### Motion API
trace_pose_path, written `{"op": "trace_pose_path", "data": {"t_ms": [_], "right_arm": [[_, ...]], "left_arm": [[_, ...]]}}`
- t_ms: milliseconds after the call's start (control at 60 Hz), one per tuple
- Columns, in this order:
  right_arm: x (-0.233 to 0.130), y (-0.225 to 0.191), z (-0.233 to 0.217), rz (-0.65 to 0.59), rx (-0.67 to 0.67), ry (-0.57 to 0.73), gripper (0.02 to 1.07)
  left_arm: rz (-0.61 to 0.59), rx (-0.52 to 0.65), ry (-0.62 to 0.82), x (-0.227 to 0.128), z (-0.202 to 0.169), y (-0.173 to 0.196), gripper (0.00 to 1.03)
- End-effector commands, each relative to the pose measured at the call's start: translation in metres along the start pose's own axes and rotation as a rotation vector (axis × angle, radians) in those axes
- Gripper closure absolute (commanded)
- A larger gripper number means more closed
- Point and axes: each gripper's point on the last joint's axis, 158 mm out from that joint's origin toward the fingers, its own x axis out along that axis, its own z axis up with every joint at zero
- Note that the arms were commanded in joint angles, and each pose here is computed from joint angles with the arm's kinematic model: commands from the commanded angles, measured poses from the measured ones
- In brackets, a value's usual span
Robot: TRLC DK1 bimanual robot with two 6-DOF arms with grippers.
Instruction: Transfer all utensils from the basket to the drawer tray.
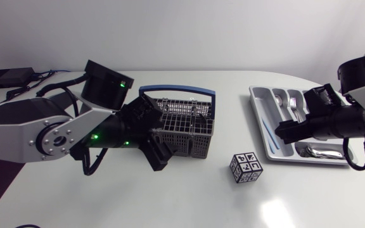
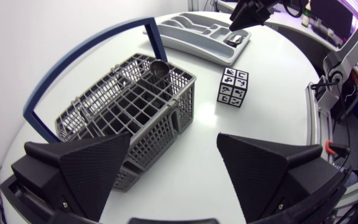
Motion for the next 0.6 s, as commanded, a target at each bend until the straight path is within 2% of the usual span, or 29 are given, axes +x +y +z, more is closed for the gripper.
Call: {"op": "trace_pose_path", "data": {"t_ms": [0, 117, 217, 300, 400, 583], "right_arm": [[-0.001, 0.024, -0.007, 0.045, -0.032, -0.011, 0.13], [-0.007, 0.042, 0.0, 0.073, -0.08, -0.067, 0.12], [-0.003, 0.049, -0.006, 0.088, -0.088, -0.052, 0.12], [0.002, 0.054, -0.014, 0.098, -0.098, -0.042, 0.12], [0.004, 0.054, -0.019, 0.099, -0.103, -0.035, 0.12], [0.007, 0.057, -0.022, 0.104, -0.12, -0.04, 0.12]], "left_arm": [[0.045, 0.148, -0.045, 0.0, 0.022, 0.001, 0.06], [0.092, 0.275, -0.026, 0.008, 0.034, 0.004, 0.06], [0.115, 0.349, 0.005, 0.016, 0.04, 0.002, 0.06], [0.129, 0.514, 0.014, 0.023, 0.043, -0.008, 0.06], [0.145, 0.63, 0.027, 0.034, 0.045, -0.009, 0.06], [0.144, 0.796, 0.055, 0.054, 0.058, -0.005, 0.14]]}}
